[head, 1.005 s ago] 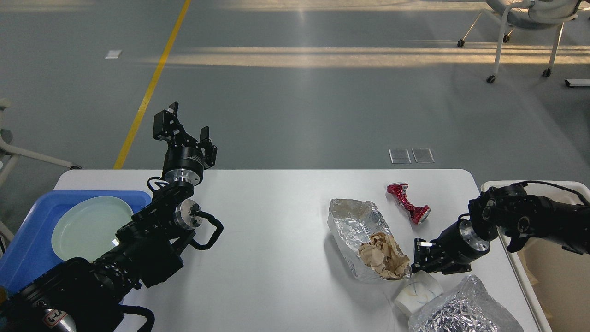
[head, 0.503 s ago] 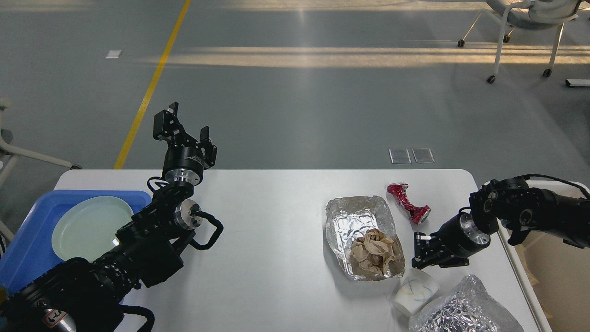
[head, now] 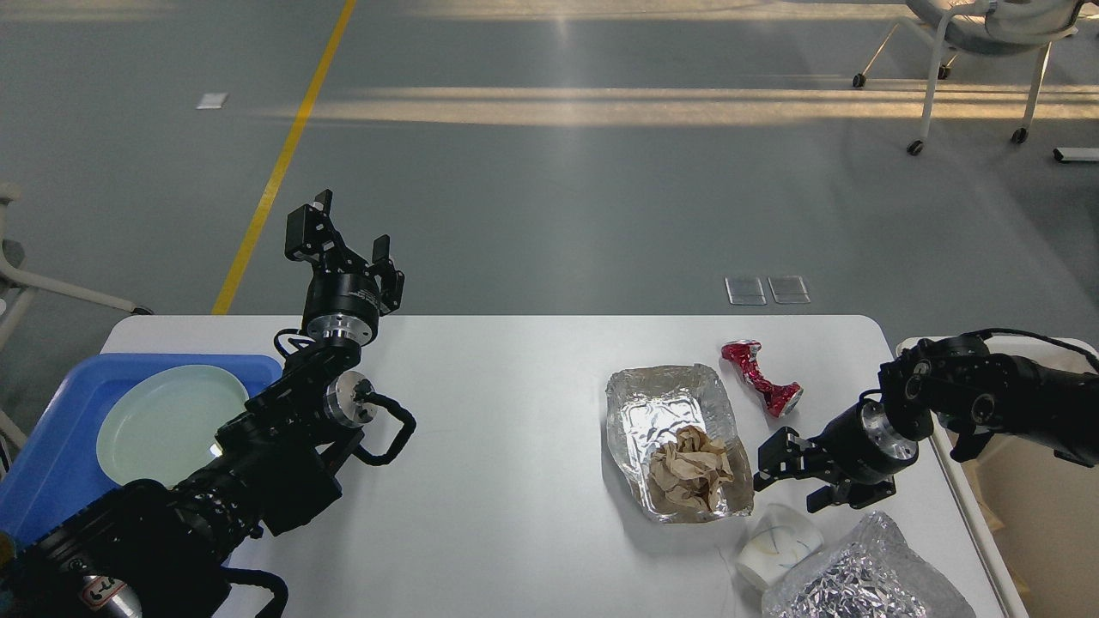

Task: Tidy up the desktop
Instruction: 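Lower the right gripper toward the white napkin near the crumpled foil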

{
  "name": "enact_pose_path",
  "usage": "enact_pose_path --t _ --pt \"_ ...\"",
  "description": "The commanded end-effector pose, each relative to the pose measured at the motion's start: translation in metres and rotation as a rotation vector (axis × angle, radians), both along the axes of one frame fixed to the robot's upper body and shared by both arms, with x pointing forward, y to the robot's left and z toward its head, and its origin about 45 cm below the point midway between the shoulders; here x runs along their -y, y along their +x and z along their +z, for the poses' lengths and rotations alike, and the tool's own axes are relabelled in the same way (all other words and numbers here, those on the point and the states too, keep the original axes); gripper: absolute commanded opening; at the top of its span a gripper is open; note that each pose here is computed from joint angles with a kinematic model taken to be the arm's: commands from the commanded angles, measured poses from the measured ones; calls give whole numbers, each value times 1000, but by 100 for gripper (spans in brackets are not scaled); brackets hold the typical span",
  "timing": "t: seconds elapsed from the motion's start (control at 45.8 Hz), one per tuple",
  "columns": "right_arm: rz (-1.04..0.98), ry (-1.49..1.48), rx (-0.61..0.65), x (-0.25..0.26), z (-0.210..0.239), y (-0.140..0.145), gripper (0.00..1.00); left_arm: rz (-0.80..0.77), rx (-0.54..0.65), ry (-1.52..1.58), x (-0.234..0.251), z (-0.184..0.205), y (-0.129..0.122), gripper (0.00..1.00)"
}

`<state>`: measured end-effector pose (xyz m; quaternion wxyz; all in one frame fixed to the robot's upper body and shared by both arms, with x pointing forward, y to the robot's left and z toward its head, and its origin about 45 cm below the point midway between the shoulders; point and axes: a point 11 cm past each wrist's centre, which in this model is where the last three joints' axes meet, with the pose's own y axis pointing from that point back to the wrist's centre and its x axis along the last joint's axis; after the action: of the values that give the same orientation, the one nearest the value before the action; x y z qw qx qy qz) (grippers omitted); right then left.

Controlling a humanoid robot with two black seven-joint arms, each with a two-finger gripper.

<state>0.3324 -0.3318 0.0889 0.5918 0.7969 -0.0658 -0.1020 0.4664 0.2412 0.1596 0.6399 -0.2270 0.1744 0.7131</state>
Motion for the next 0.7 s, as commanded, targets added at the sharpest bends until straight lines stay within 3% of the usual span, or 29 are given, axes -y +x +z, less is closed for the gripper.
enact_pose_path --t 0.0,0.612,0.677 --pt "3 -7 -5 2 -2 -2 77 0 0 0 0 0 0 99" --pt "64 -5 -83 -6 -7 -20 68 0 0 0 0 0 0 99" --pt "69 -4 -84 -8 -7 -20 63 0 0 0 0 0 0 99"
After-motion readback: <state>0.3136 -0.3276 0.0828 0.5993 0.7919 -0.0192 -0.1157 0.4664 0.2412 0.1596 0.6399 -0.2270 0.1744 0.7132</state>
